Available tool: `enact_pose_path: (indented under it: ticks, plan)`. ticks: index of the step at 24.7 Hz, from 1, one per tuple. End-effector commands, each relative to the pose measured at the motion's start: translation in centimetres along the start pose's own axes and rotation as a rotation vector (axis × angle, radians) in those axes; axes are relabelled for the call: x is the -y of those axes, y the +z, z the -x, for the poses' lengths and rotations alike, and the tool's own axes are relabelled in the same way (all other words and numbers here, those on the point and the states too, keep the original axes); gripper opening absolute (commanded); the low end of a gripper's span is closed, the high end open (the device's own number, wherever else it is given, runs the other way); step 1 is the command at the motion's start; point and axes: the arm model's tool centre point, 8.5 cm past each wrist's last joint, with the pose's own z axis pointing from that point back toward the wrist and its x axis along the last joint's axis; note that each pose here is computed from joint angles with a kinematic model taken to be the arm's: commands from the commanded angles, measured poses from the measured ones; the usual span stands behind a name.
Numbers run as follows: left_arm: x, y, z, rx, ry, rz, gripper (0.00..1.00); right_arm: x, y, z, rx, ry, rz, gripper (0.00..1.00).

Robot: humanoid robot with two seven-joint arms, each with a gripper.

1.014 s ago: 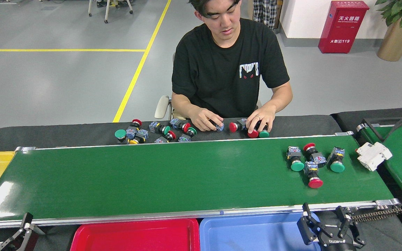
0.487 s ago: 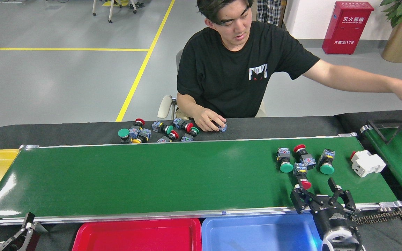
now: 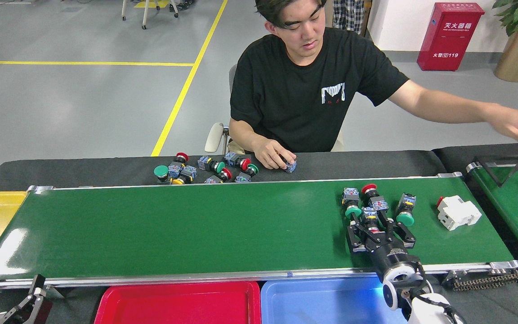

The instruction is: Pick switch part from conveyor to tray

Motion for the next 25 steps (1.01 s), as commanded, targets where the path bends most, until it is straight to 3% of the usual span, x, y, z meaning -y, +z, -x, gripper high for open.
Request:
enact_pose_path:
  ticks: [1,5,10,11,12,13,14,17,22,24,25]
  plan:
    - [-0.9,-0.2,0.4,0.003,-0.015,-0.025,1.0,1.3,-0.2,-0.6,0.036,-0.002,0.035,0.02]
    - [-0.9,-0.2,0.5,0.002,-0.017,-0.026,1.0,1.8,1.0,-2.6,0.137,-0.004,0.066,0.02]
    - [-0.9,-0.2,0.5,0.0,-0.017,-0.026,1.0,2.0,4.3,-11.3,0.482,0.033,0.102,0.02]
    - [-0.9,-0.2,0.5,0.002,-0.017,-0.026,1.0,1.5,5.0,-13.6,0.56,0.043,0.095,0.11]
    - [-1.0,-0.2,0.4,0.004,-0.018,-0.027,1.0,1.0,5.6,-15.2,0.616,0.049,0.085,0.32]
    - [-1.0,-0.4,0.3,0.007,-0.017,-0.029,1.0,0.4,6.2,-17.3,0.681,0.056,0.076,0.81]
    - [-1.2,-0.6,0.1,0.012,-0.016,-0.034,1.0,0.1,6.9,-19.2,0.736,0.062,0.073,0.99]
    - [-2.1,-1.5,0.0,0.027,-0.029,-0.056,1.0,-0.9,8.2,-22.5,0.847,0.084,0.058,0.99]
    - [-2.3,-2.8,-1.7,0.078,-0.024,-0.065,1.0,-0.2,8.2,-23.5,0.853,0.056,0.079,0.99]
    - [-2.0,-2.4,-1.7,0.081,-0.026,-0.055,1.0,0.8,7.5,-21.7,0.782,0.027,0.117,0.99]
    - [-1.9,-2.3,-1.7,0.084,-0.027,-0.051,1.0,1.4,6.7,-19.2,0.663,-0.003,0.143,0.98]
